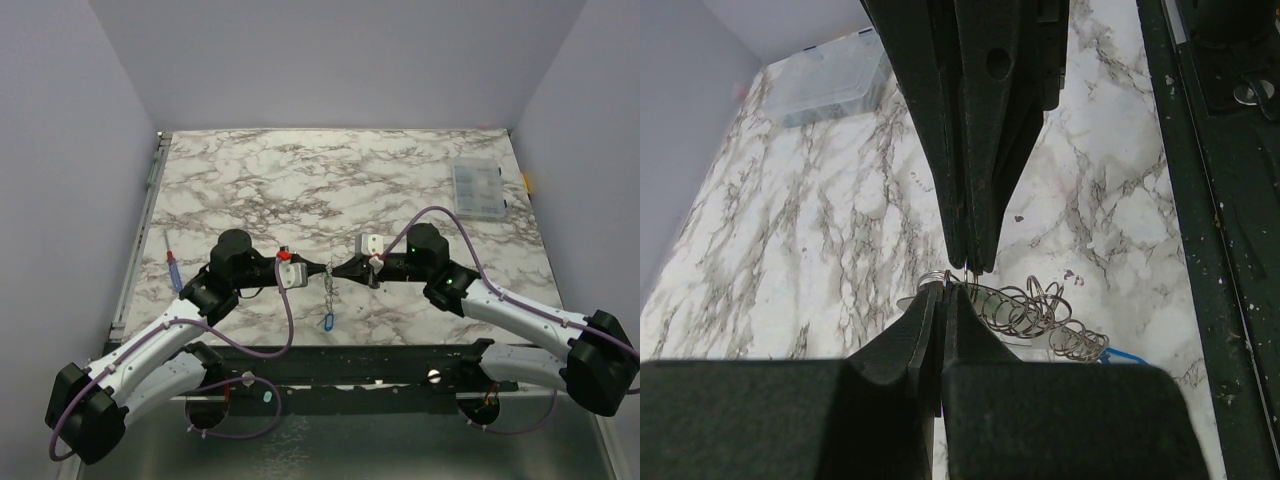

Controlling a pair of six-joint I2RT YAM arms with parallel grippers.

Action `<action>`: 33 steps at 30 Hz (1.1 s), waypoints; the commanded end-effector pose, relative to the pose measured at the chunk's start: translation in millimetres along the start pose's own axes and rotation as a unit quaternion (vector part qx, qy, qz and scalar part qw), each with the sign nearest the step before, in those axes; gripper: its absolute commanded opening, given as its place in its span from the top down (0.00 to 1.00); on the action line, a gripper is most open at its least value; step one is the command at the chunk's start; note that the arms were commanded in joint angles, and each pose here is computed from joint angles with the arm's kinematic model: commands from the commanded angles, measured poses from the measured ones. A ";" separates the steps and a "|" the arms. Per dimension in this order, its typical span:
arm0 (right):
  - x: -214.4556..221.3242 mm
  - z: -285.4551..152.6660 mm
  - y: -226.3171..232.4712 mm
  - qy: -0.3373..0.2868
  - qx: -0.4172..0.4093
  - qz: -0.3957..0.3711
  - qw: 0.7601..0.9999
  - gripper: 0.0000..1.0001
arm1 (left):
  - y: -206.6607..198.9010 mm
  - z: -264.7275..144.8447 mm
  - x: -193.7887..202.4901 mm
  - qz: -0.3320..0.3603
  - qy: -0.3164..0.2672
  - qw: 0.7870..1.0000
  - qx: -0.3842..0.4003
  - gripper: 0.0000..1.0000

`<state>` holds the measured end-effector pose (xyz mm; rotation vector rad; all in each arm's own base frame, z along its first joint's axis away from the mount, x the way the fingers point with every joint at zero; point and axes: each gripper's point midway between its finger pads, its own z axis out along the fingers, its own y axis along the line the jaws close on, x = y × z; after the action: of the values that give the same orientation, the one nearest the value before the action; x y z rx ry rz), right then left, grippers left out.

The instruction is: Put the keys on the keyring

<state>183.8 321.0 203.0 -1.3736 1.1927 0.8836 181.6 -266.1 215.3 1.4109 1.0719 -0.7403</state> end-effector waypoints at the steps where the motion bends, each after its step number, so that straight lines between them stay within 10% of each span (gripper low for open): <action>1: -13.8 1.6 -3.0 -0.015 -0.001 -0.017 1.000 0.99 | -9.8 1.5 -1.6 0.004 -0.009 1.000 0.023 1.00; 33: -14.1 -3.1 -12.9 -0.017 0.036 -0.016 0.999 0.99 | -16.1 1.8 -2.1 0.004 -0.008 0.999 0.033 1.00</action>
<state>187.8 317.8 210.7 -1.3432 1.1893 0.8503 179.7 -267.5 215.2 1.4196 1.0626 -0.7413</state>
